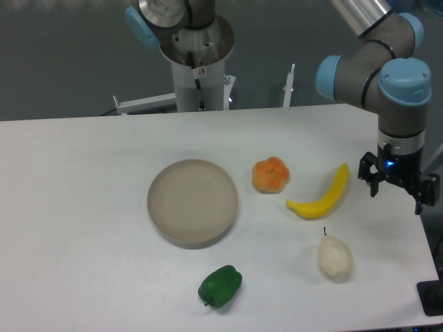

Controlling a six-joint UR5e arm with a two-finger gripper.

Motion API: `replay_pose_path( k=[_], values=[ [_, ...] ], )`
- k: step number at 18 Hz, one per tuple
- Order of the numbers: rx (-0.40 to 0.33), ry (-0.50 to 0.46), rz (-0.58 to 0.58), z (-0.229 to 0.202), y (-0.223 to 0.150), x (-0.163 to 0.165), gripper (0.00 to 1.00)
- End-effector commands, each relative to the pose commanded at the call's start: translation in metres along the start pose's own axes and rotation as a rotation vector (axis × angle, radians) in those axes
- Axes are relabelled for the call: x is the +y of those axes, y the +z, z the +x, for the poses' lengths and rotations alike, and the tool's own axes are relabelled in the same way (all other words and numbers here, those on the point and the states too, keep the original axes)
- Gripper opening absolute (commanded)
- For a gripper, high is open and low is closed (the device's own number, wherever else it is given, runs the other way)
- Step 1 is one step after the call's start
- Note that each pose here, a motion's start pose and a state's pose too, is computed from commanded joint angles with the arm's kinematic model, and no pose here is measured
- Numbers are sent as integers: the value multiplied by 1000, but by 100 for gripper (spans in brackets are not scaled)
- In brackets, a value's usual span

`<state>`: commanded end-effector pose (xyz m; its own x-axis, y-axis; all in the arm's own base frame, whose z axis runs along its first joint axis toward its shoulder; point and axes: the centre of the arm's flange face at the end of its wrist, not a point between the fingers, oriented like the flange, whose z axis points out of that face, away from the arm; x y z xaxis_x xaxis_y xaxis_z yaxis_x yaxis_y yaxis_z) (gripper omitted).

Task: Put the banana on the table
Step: 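Open the gripper, release the banana and raise the gripper away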

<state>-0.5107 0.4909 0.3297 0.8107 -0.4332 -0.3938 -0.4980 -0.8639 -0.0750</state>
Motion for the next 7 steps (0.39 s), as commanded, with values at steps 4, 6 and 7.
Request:
replay_pose_path(
  k=[4,6,7],
  values=[
    [0,20,-5,3,1,-13,100],
    [2,21,-8,3,2,-14,100],
    [3,21,-8,4,3,-14,100]
  ],
)
